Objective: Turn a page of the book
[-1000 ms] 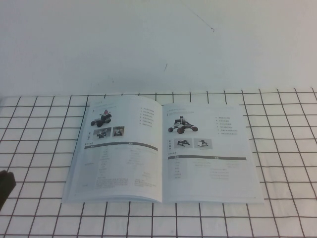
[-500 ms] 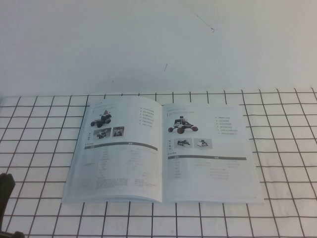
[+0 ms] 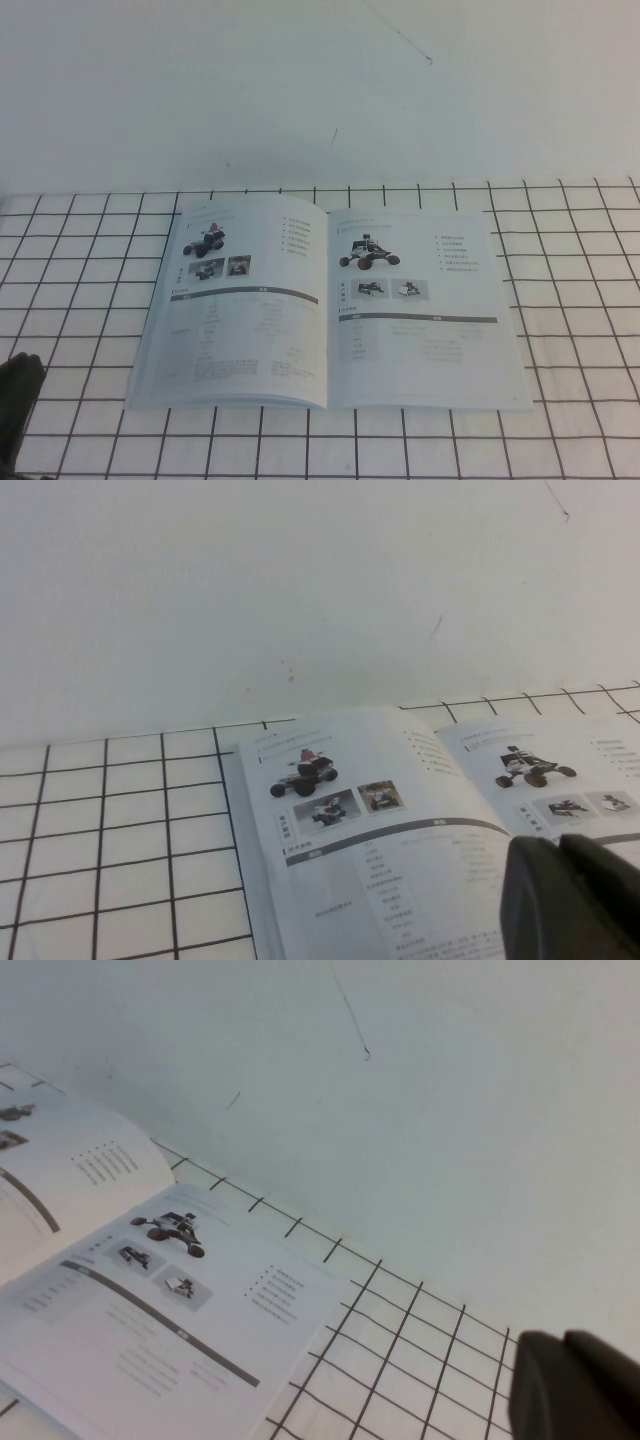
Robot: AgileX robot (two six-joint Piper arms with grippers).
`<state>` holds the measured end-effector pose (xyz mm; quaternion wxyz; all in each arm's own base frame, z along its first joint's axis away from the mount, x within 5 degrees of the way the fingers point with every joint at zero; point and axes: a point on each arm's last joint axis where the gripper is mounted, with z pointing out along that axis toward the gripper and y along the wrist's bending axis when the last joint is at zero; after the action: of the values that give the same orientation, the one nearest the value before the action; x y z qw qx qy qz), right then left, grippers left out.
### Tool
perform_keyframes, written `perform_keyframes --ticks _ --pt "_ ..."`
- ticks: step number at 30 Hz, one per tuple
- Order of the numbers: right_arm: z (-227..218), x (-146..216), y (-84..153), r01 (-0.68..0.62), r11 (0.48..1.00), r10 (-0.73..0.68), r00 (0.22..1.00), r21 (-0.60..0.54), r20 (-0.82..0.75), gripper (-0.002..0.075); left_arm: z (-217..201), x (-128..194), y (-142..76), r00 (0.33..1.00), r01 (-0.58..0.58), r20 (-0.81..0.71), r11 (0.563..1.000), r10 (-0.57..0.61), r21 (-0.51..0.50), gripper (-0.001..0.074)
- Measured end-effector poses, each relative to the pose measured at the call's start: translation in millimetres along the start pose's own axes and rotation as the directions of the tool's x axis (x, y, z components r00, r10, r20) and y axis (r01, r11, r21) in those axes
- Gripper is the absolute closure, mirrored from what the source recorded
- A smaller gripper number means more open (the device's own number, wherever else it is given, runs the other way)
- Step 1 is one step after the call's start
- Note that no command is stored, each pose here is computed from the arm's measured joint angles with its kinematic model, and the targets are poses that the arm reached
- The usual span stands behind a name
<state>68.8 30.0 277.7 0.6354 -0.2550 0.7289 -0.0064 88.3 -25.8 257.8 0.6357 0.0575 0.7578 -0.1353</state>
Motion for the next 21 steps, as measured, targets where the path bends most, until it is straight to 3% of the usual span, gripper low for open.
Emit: perform_keyframes --ticks 3,9,17,21 --pt "0 0 0 -0.001 1.000 0.001 1.000 -0.002 0.000 0.0728 0 3 -1 1.000 -0.019 -0.009 1.000 0.019 0.018 0.0737" --pt "0 0 0 -0.001 1.000 0.001 1.000 -0.004 0.000 0.0728 -13 18 0 0.987 -0.161 0.016 0.987 0.160 0.021 0.0737" --pt "0 0 0 -0.001 1.000 0.001 1.000 -0.004 0.000 0.0728 -22 70 20 0.998 -0.066 0.000 0.980 0.068 -0.185 0.0737" --pt "0 0 0 -0.003 1.000 0.003 1.000 -0.004 0.001 0.0728 -26 82 24 0.998 -0.040 -0.054 0.967 0.027 -0.252 0.0737"
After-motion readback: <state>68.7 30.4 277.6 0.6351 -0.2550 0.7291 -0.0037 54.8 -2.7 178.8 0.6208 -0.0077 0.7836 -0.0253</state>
